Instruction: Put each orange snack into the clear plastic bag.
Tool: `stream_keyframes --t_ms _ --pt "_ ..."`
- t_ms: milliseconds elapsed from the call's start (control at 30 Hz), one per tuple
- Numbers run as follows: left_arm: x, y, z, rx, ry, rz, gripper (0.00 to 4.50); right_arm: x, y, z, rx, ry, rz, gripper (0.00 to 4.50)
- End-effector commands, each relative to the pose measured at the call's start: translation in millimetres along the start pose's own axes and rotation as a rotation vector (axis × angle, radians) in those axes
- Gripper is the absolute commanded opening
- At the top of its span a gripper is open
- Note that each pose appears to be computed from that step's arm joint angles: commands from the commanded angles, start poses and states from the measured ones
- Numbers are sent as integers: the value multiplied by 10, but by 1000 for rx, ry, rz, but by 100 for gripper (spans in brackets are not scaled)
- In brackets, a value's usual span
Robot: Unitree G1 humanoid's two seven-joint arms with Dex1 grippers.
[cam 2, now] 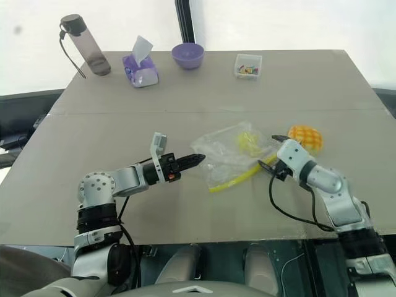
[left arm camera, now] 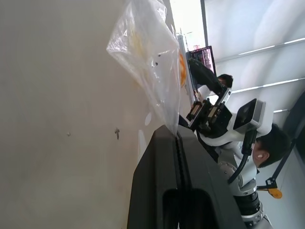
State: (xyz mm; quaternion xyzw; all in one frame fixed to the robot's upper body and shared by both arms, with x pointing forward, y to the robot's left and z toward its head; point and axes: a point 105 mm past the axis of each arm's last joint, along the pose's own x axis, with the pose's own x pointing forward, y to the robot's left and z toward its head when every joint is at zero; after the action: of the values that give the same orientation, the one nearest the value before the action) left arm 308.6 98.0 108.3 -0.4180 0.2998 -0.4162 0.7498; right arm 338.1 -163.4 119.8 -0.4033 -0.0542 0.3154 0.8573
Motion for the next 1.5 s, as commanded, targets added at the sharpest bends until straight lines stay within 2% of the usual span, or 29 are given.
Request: stream_keyframes --t_ms 33,133,300,400,600,833,1000,1167,1400,1500 --pt "-52 -104 65 22 -28 -33 0 48 -78 109 -58 -46 -39 368" --pt "-72 -81 85 34 -36 -9 0 2 -39 79 -55 -60 -13 222" --pt "-91 -56 98 29 -46 3 0 -189 -41 105 -49 -120 58 222" --pt "-94 -26 95 24 -48 13 0 -299 -4 65 -62 -109 137 222" --pt "-74 -30 98 25 -46 13 0 -312 84 17 -159 -86 221 222" --pt "-75 -44 49 19 -22 3 0 -137 10 -57 -285 -42 147 222" --pt "-72 -40 21 27 -9 9 0 -32 -44 56 -236 -96 64 222" --pt "-64 -1 -14 54 18 31 0 -17 1 103 -224 -122 68 3" --pt "-46 25 27 167 12 53 0 8 24 112 -213 -124 66 3" --pt "-63 75 237 264 -106 95 0 53 -83 68 -184 -81 1 3"
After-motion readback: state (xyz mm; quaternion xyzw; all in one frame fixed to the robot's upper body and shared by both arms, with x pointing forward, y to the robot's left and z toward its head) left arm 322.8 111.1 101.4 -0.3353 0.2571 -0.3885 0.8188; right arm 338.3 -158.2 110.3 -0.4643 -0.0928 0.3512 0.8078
